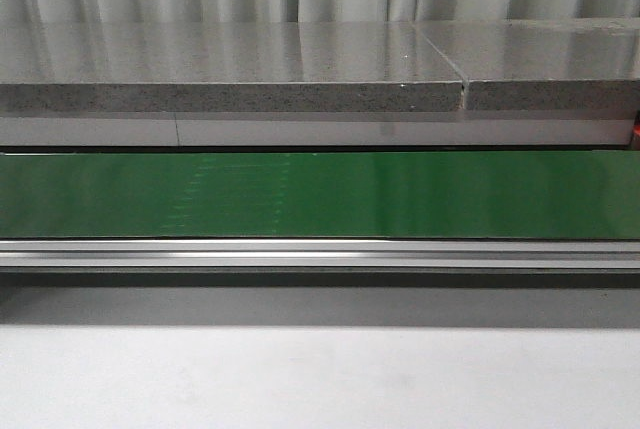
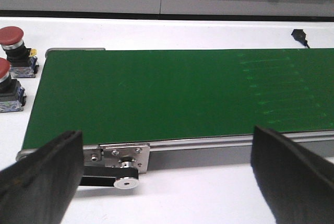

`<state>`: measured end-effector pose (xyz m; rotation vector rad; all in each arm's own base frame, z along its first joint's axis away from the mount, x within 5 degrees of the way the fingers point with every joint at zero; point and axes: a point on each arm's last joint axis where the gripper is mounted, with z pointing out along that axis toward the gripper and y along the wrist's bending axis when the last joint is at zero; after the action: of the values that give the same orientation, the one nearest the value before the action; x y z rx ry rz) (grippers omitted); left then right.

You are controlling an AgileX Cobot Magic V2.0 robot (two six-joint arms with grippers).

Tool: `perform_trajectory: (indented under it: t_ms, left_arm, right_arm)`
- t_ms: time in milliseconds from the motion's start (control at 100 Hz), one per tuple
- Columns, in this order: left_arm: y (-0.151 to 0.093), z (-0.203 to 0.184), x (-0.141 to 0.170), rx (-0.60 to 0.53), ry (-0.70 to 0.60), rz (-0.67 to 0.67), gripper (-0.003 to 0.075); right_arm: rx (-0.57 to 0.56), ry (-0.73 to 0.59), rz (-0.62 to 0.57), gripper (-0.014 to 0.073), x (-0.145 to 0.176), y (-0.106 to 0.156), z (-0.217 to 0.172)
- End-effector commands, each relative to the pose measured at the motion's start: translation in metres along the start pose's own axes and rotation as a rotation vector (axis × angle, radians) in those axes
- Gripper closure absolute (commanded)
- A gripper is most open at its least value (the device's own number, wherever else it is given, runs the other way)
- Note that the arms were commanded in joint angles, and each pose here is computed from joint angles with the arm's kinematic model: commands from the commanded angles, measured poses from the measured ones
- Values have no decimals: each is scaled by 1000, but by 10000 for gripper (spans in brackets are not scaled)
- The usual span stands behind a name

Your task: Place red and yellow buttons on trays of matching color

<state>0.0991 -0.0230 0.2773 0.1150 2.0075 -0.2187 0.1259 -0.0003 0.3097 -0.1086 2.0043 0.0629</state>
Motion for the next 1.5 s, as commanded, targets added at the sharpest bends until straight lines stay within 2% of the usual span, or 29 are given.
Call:
perform_trajectory:
  t_ms: [0,120,240,400,540,710,910,1190,1490]
  left_arm:
    - [-3,-4,-16,21,-106,-11,58]
    - [-1,-7,-35,-6,-122,-80,67]
    - [8,-4,-65,-113,-126,-152,68]
    - [33,17,-104,-262,-115,-252,68]
    - [63,47,-119,-348,-49,-409,68]
    - [98,86,-119,-431,37,-478,68]
    - [128,134,-106,-473,161,-520,68]
    - [151,185,-100,-483,236,-531,68]
    - [167,220,-91,-490,299,-543,68]
  right_arm:
    - [28,-75,-6,663,-12,-2,-5]
    - [28,-75,-6,663,-12,-2,-5]
    - [28,-75,-6,663,-12,-2,-5]
    - [28,-75,-6,663,-12,-2,-5]
    - [28,-75,-6,663,-12,-2,-5]
    - [28,-75,-6,663,-12,-2,-5]
    - [28,-75,-6,663,-12,-2,-5]
    - [28,-75,-6,663,-12,-2,-5]
    - [28,-75,-6,663,-12,-2,-5]
